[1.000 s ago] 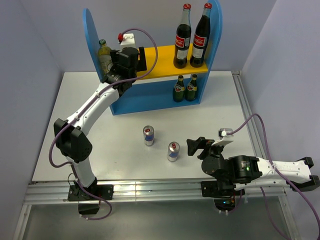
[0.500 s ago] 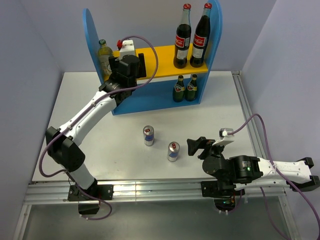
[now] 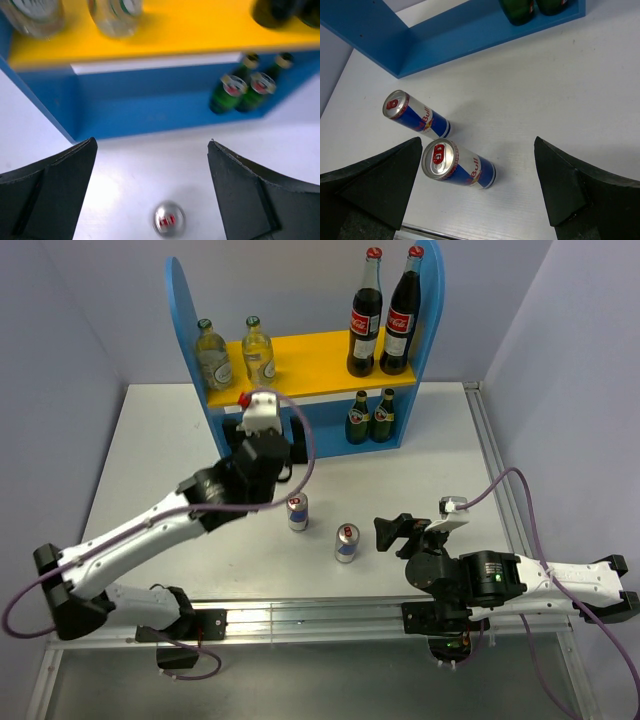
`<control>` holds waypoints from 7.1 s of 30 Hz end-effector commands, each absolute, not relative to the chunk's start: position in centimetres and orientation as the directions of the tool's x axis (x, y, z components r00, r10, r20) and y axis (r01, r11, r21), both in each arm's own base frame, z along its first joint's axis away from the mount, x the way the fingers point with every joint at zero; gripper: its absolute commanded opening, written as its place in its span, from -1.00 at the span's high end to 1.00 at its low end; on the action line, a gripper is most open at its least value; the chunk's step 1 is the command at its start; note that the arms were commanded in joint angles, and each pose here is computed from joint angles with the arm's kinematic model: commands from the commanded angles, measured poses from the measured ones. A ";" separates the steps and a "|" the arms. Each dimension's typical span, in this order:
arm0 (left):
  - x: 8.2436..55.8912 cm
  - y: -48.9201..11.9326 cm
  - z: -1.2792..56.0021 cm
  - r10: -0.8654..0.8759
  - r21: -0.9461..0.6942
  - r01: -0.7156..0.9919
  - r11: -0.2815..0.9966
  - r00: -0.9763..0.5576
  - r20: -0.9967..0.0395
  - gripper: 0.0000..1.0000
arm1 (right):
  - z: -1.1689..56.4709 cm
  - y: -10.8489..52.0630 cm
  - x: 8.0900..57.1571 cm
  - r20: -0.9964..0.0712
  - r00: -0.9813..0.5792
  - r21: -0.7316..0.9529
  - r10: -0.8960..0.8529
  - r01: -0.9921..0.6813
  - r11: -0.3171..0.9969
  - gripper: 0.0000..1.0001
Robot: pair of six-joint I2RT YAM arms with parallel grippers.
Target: Place and organize the beverage onto the shelf
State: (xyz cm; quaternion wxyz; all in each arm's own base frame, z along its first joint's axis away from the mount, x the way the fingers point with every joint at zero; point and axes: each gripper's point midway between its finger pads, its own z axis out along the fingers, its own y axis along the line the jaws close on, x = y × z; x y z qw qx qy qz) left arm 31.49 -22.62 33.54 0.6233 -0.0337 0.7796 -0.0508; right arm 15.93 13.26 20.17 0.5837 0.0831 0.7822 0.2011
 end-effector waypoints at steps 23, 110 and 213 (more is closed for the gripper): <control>22.3 -29.1 7.3 -0.085 -0.154 0.136 0.979 -0.419 -0.904 -0.99 | 20.2 13.6 16.1 -0.892 -0.285 0.391 0.351 -0.097 0.915 -1.00; 50.5 -12.3 7.9 -0.299 -0.178 -0.347 0.921 -0.336 -0.893 -0.03 | 20.1 14.2 16.2 -0.904 -0.279 0.366 0.323 -0.117 0.923 -1.00; 17.0 -28.4 16.0 -0.097 -0.272 0.524 0.807 -0.336 -0.937 -0.99 | 19.9 13.8 16.3 -0.907 -0.277 0.351 0.317 -0.083 0.933 -1.00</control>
